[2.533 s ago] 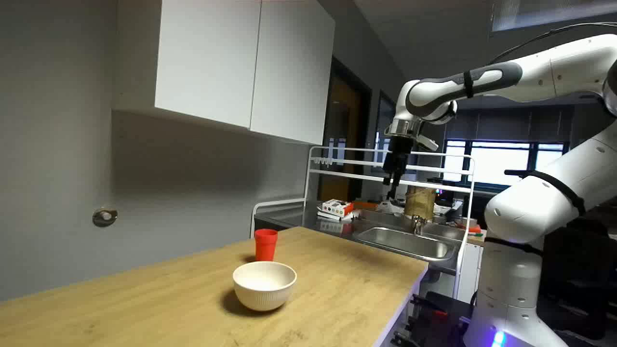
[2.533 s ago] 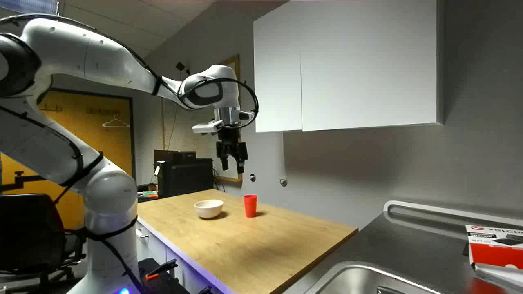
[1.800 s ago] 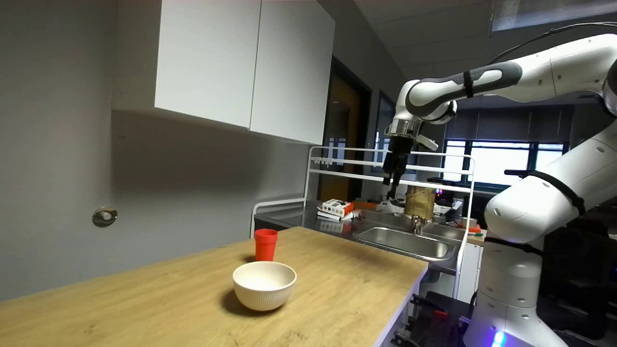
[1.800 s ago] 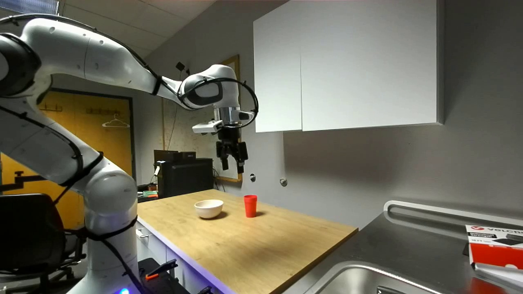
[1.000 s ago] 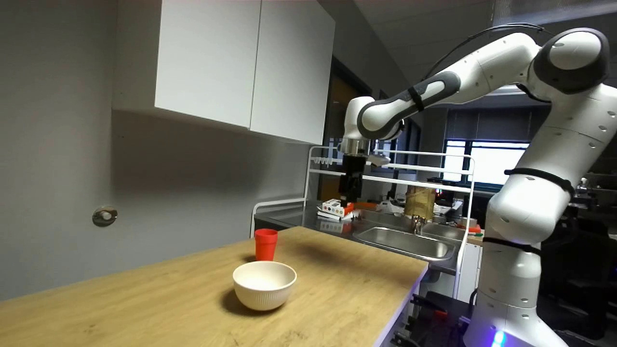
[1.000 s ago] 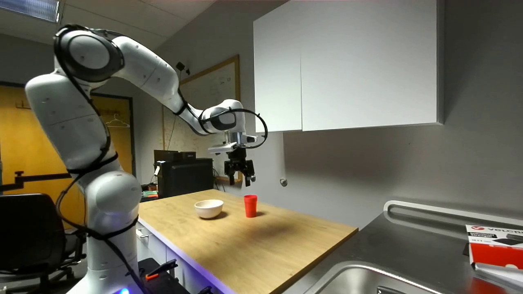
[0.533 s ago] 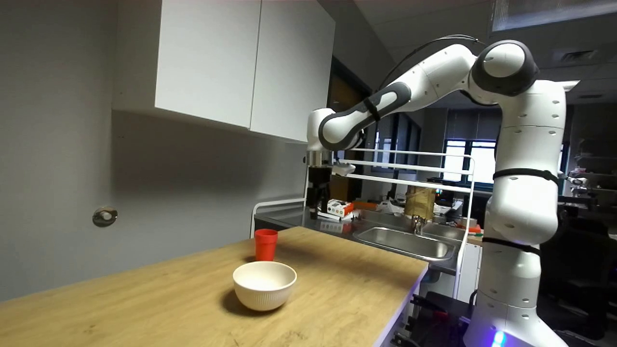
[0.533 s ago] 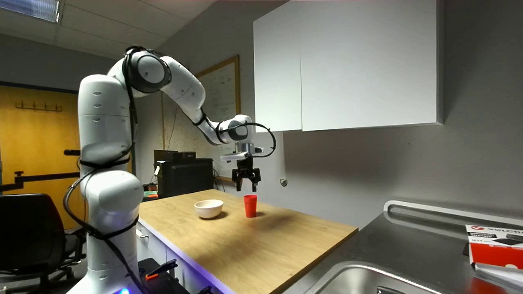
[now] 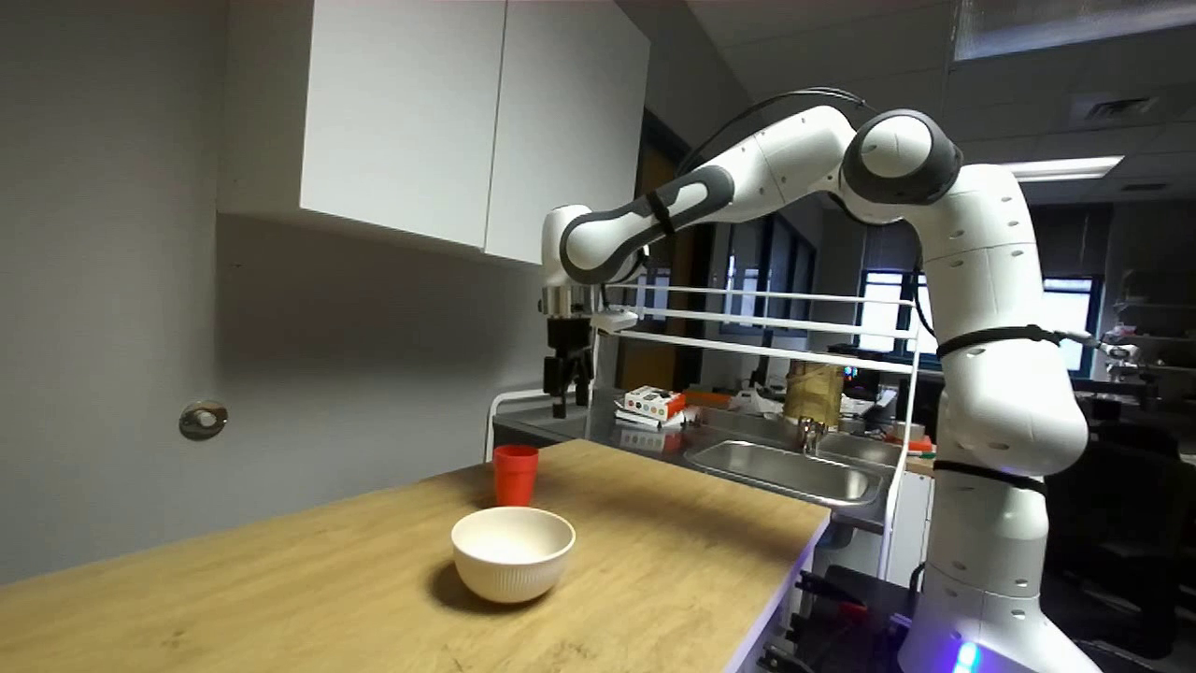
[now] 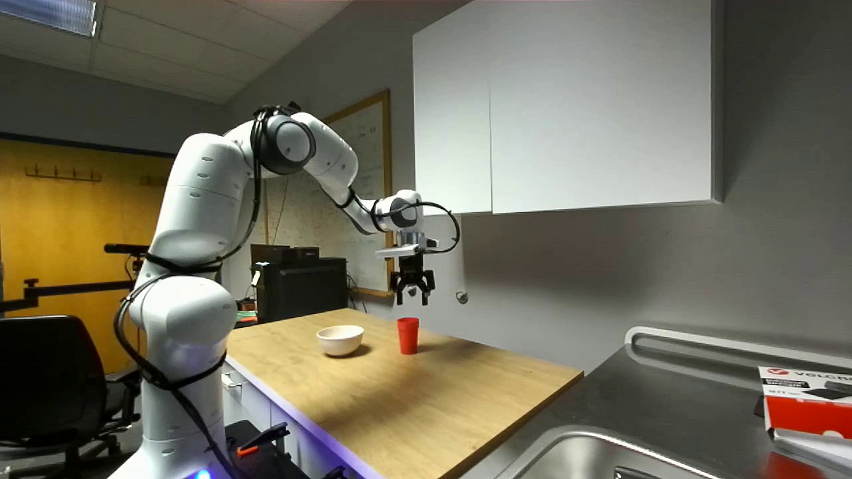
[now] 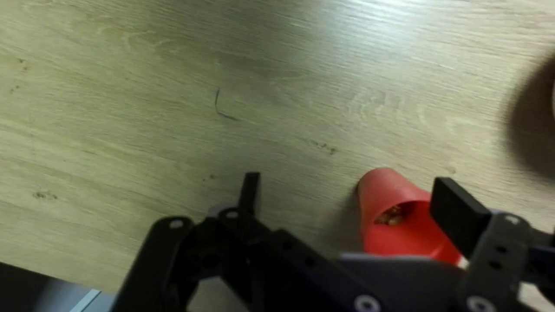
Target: Pour the things in the cup into the bowl
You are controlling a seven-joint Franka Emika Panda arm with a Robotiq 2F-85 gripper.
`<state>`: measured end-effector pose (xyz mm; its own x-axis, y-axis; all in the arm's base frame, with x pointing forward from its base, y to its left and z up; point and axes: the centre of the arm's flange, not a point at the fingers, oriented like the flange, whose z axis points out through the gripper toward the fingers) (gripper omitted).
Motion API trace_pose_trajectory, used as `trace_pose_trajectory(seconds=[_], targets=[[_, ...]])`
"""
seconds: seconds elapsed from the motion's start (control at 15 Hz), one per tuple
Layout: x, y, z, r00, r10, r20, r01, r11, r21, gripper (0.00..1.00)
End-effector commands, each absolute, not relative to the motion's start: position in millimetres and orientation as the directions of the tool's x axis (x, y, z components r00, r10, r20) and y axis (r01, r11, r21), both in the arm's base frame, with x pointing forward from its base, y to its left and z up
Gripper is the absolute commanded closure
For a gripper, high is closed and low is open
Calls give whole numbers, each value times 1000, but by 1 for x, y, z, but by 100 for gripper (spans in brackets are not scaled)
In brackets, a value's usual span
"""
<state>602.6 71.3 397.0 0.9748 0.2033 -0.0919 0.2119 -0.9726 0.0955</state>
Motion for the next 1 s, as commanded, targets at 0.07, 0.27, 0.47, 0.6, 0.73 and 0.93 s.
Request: trace_pose_trajectory(seconds=[0.07, 0.27, 0.47, 0.6, 0.73, 0.93], targets=[[650, 103, 385, 961, 233, -147, 249, -963, 104, 0], [659, 106, 364, 954, 235, -187, 255, -963, 92, 0], [668, 103, 342, 948, 227, -222, 251, -964, 83, 0], [675, 101, 328, 944, 224, -244, 248, -966, 76, 0], [680, 102, 317, 940, 224, -259, 250, -965, 74, 0], [685, 103, 306, 936, 223, -274, 251, -965, 74, 33]])
